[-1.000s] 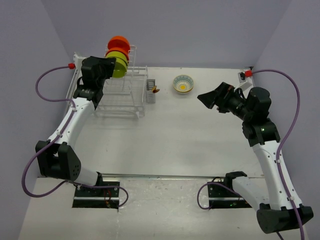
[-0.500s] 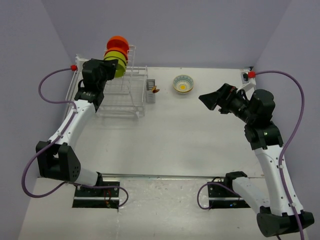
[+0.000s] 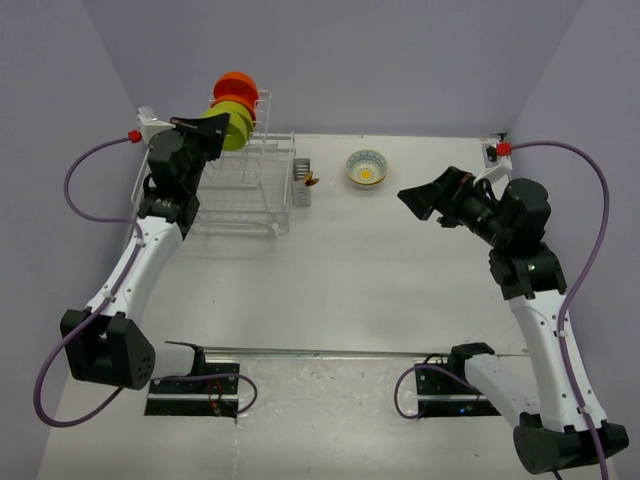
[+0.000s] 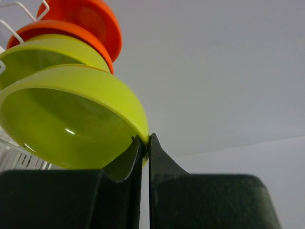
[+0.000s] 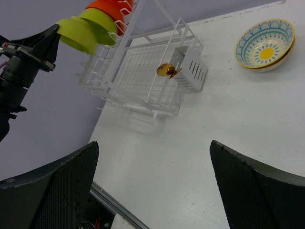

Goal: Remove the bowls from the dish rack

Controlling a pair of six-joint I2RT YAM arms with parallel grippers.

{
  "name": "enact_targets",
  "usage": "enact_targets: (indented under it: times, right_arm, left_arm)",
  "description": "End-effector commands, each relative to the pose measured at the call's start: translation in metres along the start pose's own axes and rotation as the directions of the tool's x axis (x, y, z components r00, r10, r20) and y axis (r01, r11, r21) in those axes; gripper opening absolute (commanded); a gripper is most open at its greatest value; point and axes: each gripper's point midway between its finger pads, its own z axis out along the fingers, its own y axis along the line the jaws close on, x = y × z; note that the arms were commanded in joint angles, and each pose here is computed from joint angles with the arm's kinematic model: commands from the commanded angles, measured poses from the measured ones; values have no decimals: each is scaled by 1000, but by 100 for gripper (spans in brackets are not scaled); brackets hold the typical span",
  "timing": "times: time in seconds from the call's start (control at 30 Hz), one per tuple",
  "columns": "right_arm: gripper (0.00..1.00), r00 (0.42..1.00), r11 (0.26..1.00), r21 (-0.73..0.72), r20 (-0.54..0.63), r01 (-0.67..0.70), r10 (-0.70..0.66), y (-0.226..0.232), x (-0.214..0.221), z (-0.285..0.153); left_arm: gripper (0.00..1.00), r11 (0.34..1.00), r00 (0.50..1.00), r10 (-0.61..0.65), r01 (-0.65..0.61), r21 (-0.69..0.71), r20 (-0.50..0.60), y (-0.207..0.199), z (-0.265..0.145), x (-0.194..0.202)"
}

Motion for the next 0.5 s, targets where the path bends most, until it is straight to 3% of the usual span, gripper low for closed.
enact_targets:
  times: [0.0,0.2,0.27,0.3,0.33,0.4,0.43,0.47]
  right_arm:
    - [99,997,999,-21,67,43,-42,15,-21,-8]
    - [99,996,998,-32,73,46,-44,20,-25,-9]
    - [99,996,998,-39,77,42,-39,24,-30,-8]
    - [99,997,999,-35,73,36,-34,23,-31,-8]
    - [99,997,999,-33,72,32,-30,26,-36,-6]
    - [99,998,1000,9,66,17,-18,22,-40,-4]
    - [99,996,999,25,89,25,-27,27,-53,-7]
    - [99,996,997,65,85,30,-35,19,-56,-3]
  left_arm:
    - [0,985,1000,0,-3,170,14,-49,-18,-13]
    - [0,966,995,65,-45,256,-70,-72,-35,1]
    - [0,939,977,191,-154,308,-93,-81,-36,14]
    - [0,906,959,253,-189,379,-126,-104,-44,29]
    - [0,875,914,376,-296,383,-151,-95,-36,48]
    - [0,752,817,541,-364,550,-199,-140,-55,96]
    - [0,662,712,672,-457,593,-202,-128,-45,126]
    - [0,638,616,731,-466,612,-293,-110,-53,156]
